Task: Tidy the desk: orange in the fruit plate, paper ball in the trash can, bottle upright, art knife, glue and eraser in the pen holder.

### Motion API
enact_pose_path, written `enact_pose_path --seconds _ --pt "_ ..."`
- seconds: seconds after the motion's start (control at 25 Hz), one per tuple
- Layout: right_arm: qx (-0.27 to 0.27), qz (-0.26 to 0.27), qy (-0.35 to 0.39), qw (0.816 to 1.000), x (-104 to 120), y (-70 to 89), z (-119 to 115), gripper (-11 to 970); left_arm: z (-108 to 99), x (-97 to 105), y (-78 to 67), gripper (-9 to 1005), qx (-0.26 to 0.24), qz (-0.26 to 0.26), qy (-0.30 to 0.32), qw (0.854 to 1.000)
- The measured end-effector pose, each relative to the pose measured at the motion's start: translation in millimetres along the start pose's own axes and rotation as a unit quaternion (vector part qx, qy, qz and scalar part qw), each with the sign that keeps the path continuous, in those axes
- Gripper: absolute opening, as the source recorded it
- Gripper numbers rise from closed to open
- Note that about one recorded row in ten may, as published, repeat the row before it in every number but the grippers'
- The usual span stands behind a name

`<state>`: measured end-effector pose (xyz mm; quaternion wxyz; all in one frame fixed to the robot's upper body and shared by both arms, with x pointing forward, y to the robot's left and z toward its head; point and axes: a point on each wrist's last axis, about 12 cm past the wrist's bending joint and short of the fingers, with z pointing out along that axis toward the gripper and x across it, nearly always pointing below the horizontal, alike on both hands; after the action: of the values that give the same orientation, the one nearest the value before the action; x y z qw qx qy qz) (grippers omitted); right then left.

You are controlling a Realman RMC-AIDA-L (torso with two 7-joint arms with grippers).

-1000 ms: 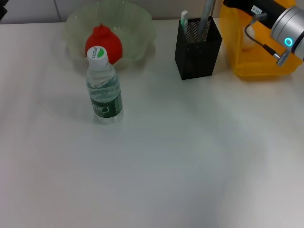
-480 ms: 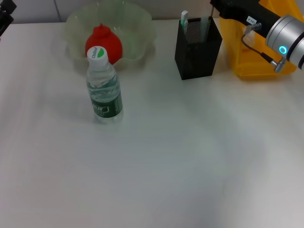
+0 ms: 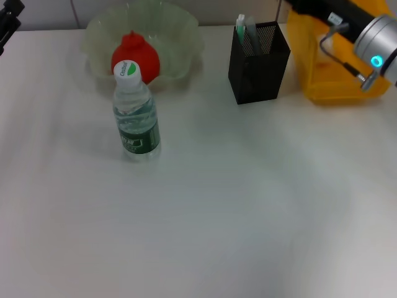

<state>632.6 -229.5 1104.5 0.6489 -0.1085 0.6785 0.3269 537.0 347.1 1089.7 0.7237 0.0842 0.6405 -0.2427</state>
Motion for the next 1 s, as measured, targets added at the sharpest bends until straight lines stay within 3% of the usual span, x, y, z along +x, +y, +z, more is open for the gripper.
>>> enact_pose_path --seconds 0.08,0.24,0.28,0.36,0.44,0.48,0.56,0.6,0.68,0.72,0.88,1.0 --pt "-0.017 0.003 -0.047 0.999 -13 0.5 -5 548 2 -2 -0.1 675 0.006 0.002 -0.001 1.0" --pt "-0.056 0.003 -0.071 0.996 -32 3.7 -4 544 5 -8 0.5 675 0.021 0.009 0.001 1.0" --pt "-0.089 0.001 -0.063 0.994 -46 8.2 1 570 10 -32 10.7 675 0.065 -0.02 0.037 0.997" --pt "-0.109 -0.003 -0.053 0.993 -52 11.8 4 621 11 -38 12.7 675 0.079 -0.029 0.05 0.995" --pt "-0.161 -0.017 0.006 0.987 -67 20.6 13 672 11 -45 13.8 675 0.103 -0.04 0.064 0.992" --pt "-0.203 -0.026 0.073 0.976 -81 28.2 18 698 11 -49 13.0 675 0.119 -0.044 0.069 0.989" --pt "-0.222 -0.029 0.1 0.969 -87 32.2 20 733 9 -55 10.1 735 0.153 -0.051 0.081 0.984" --pt "-0.245 -0.033 0.125 0.961 -91 37.4 20 751 8 -58 7.8 794 0.173 -0.056 0.092 0.979" --pt "-0.295 -0.043 0.178 0.938 -96 50.3 21 786 4 -61 2.7 798 0.214 -0.071 0.115 0.967" --pt "-0.295 -0.043 0.178 0.938 -96 50.3 21 786 4 -61 2.7 799 0.214 -0.071 0.115 0.967" --pt "-0.337 -0.05 0.251 0.906 -86 69.5 26 786 -1 -63 -7.5 805 0.266 -0.082 0.125 0.952" --pt "-0.35 -0.051 0.266 0.897 -79 77.2 28 786 -2 -61 -10.8 805 0.279 -0.084 0.134 0.947"
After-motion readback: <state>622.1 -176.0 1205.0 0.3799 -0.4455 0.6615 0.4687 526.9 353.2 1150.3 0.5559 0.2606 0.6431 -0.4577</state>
